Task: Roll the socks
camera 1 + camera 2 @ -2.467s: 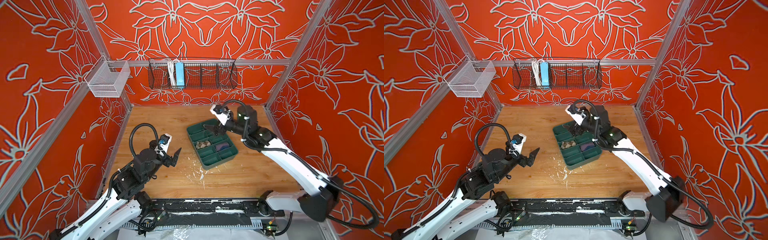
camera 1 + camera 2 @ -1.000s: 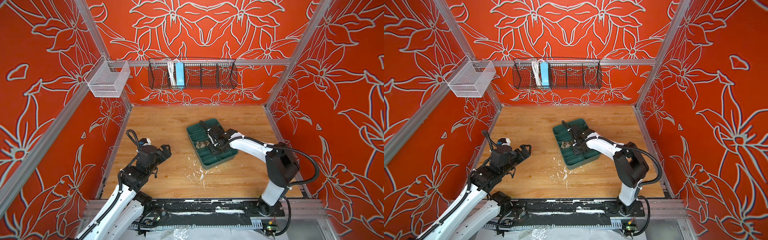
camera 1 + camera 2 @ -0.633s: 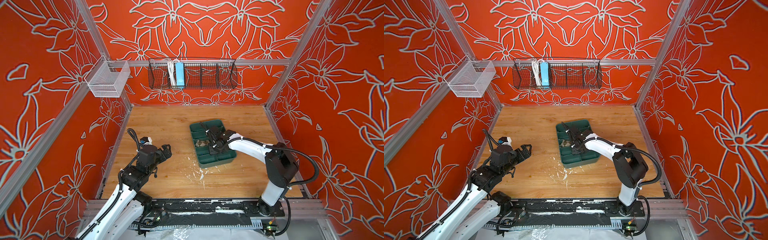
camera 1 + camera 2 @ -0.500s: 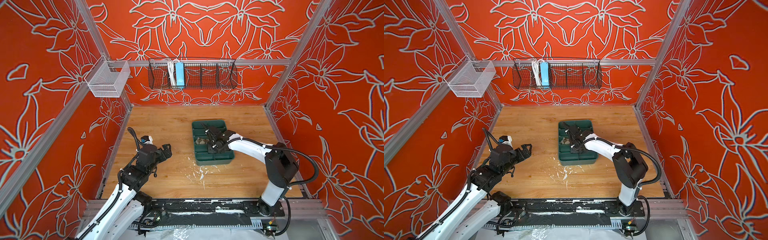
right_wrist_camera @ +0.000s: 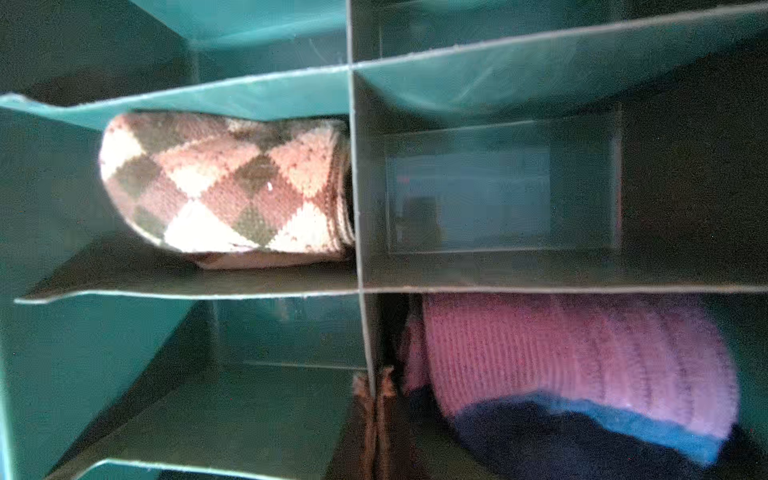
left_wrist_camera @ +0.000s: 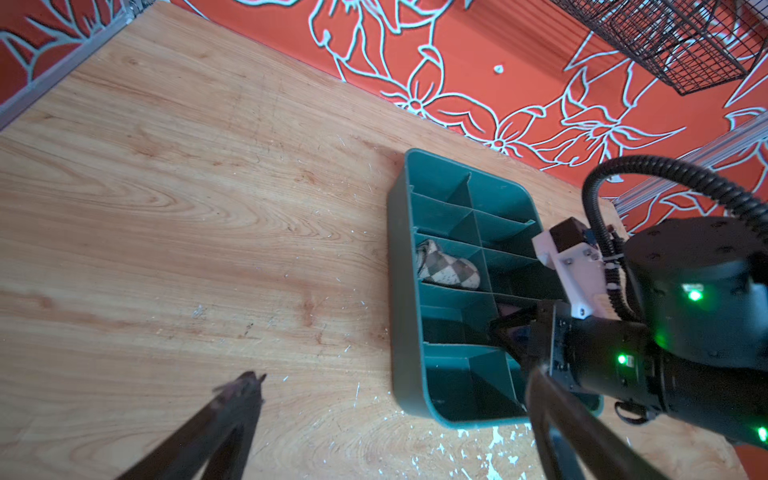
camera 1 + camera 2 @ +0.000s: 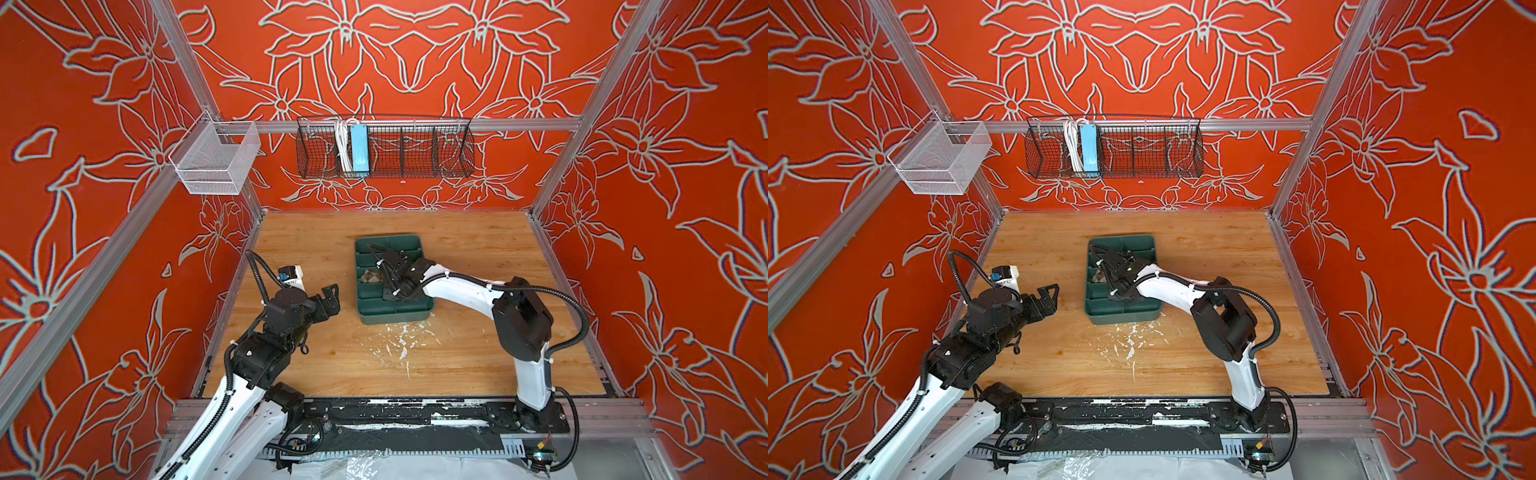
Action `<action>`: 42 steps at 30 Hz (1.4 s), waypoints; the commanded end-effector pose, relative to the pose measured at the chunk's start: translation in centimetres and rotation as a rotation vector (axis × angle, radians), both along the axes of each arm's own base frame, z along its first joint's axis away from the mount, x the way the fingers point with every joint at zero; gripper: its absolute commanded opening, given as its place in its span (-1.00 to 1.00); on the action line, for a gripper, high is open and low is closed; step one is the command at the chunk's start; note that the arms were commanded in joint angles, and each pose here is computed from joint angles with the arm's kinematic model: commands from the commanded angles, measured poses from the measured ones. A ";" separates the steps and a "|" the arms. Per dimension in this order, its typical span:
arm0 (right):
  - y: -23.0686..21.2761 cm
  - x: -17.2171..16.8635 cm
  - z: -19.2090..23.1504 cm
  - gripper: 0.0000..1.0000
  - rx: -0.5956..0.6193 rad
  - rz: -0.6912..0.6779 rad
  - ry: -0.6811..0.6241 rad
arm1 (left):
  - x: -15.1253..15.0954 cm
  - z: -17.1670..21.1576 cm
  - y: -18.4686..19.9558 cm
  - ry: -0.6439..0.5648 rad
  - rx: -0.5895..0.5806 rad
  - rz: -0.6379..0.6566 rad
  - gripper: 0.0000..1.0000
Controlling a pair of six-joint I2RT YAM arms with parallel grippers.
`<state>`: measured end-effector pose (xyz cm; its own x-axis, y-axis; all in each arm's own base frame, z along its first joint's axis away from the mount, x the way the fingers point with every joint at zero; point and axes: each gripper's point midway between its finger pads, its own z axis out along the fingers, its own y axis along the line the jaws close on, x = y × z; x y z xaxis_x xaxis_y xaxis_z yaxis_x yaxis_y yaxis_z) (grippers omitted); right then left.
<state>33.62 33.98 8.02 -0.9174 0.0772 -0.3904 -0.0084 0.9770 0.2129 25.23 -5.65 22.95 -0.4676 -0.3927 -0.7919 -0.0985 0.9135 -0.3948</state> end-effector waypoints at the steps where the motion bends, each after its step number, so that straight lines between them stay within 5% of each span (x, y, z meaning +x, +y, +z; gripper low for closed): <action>1: 0.1 1.4 1.4 -0.96 0.029 -0.072 -0.055 | -0.4 0.3 0.8 0.001 0.030 0.024 0.95; 9: -1.3 2.0 7.5 0.05 -0.017 0.026 -0.192 | -0.5 1.1 1.5 -0.029 0.099 0.025 0.95; 15: -5.7 2.1 15.6 0.37 -0.108 0.083 -0.412 | 1.2 2.9 1.5 -0.112 0.212 0.001 0.95; 19: -12.4 2.5 20.4 0.69 -0.296 0.015 -0.683 | 3.4 2.9 1.5 -0.164 0.287 0.019 0.95; 24: -22.2 1.8 21.4 0.77 -0.520 -0.136 -0.966 | 6.3 1.1 3.2 -0.171 0.391 0.140 0.95; 31: -37.9 -4.0 16.2 0.74 -0.626 -0.655 -0.923 | 8.8 -7.4 9.7 0.113 0.427 0.383 0.95; 36: -41.8 -8.4 10.6 0.83 -0.640 -0.860 -0.866 | 8.1 -11.3 12.5 0.173 0.522 0.475 0.95; 42: -42.5 -9.0 6.9 0.84 -0.603 -0.877 -0.875 | 9.0 -12.5 12.7 0.164 0.514 0.451 0.95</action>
